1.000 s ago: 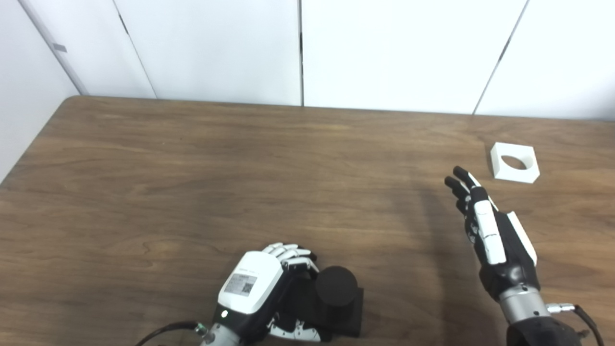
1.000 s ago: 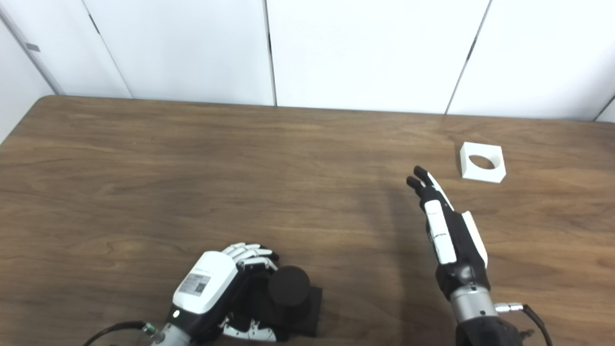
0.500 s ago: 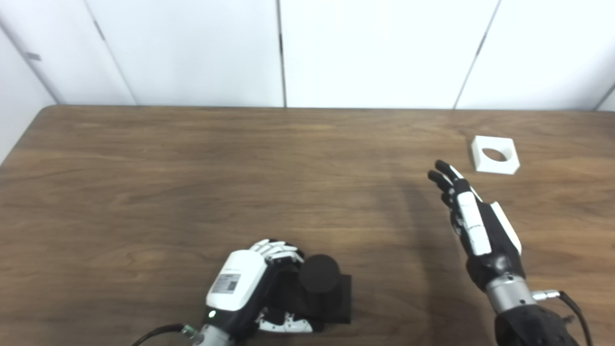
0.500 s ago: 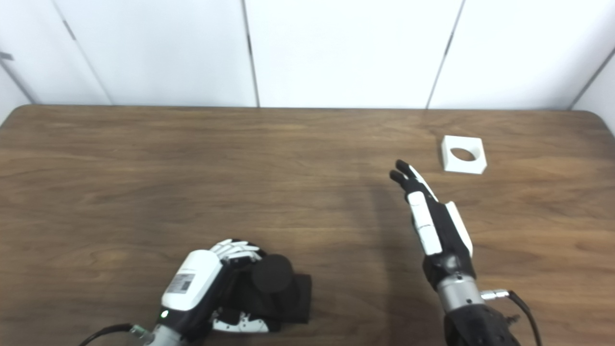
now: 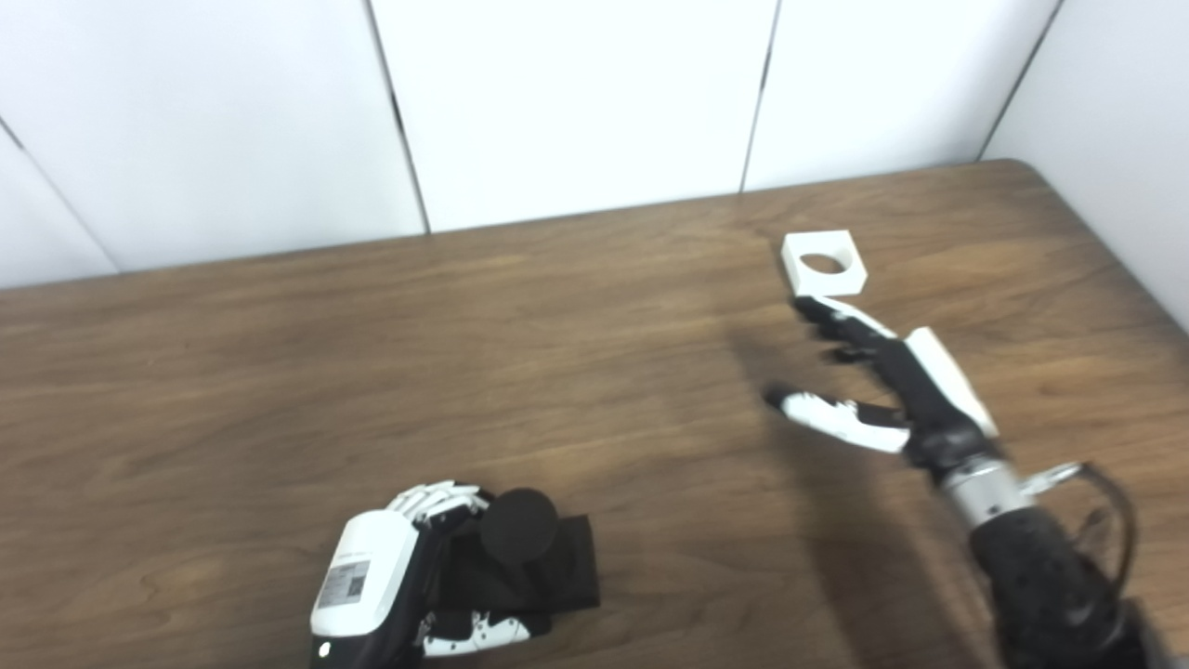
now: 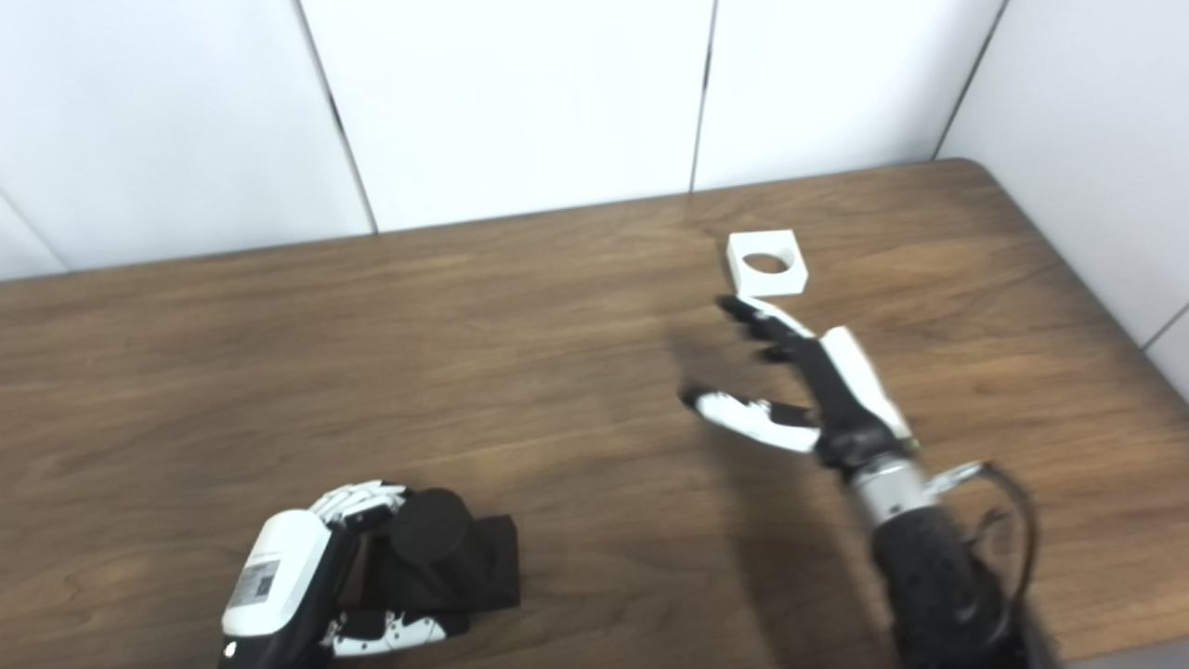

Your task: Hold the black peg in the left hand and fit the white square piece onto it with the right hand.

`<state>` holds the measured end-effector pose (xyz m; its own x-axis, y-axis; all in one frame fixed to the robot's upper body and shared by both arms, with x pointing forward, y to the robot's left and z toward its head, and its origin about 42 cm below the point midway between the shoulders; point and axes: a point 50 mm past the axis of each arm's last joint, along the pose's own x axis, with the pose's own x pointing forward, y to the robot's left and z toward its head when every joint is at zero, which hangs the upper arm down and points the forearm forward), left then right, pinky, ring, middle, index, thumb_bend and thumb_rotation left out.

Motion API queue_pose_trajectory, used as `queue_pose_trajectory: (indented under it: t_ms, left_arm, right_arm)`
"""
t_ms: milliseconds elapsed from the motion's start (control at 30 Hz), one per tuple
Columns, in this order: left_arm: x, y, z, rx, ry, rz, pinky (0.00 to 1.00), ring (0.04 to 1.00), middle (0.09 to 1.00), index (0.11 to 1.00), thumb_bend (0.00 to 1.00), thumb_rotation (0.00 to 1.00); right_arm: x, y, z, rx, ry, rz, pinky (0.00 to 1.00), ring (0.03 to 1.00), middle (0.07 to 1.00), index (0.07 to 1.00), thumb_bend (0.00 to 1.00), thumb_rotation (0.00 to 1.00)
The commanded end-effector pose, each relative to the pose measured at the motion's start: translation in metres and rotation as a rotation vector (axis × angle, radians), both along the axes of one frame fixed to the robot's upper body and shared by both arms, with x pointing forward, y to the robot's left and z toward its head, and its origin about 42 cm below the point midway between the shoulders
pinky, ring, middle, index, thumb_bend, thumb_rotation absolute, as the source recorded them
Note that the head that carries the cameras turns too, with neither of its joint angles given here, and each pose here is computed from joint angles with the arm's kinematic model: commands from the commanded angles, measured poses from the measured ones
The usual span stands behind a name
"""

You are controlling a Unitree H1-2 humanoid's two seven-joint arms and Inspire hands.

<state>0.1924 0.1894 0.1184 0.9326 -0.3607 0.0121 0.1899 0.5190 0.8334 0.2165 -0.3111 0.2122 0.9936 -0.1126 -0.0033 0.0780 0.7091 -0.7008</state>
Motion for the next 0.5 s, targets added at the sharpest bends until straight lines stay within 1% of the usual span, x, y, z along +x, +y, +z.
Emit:
queue_pose_trajectory:
  t_ms: [0, 133, 167, 300, 467]
  left_arm:
    - [-0.007, 0.006, -0.012, 0.026, 0.073, 0.003, 0.79, 0.795, 0.736, 0.483, 0.52, 0.05]
    - [-0.007, 0.007, -0.012, 0.024, 0.069, 0.006, 0.78, 0.792, 0.735, 0.483, 0.52, 0.05]
    - [-0.007, 0.007, -0.012, 0.021, 0.069, 0.007, 0.78, 0.792, 0.735, 0.483, 0.52, 0.05]
    - [-0.008, 0.009, -0.012, 0.018, 0.07, 0.006, 0.78, 0.793, 0.736, 0.483, 0.52, 0.05]
    - [-0.009, 0.01, -0.011, 0.013, 0.07, 0.004, 0.78, 0.792, 0.736, 0.483, 0.52, 0.05]
  right_arm:
    - [0.017, -0.003, 0.021, -0.066, -0.064, 0.006, 0.99, 0.993, 0.926, 0.837, 0.78, 0.24]
    - [0.039, -0.02, 0.032, -0.175, -0.046, -0.016, 1.0, 1.0, 0.957, 0.82, 0.88, 0.18]
    - [0.044, -0.023, 0.034, -0.197, -0.041, -0.019, 1.0, 1.0, 0.96, 0.82, 0.89, 0.17]
    - [0.064, -0.036, 0.041, -0.25, -0.023, -0.019, 1.0, 1.0, 0.97, 0.812, 0.91, 0.13]
    - [0.094, -0.044, 0.047, -0.316, 0.012, -0.028, 1.0, 1.0, 0.98, 0.814, 0.92, 0.15]
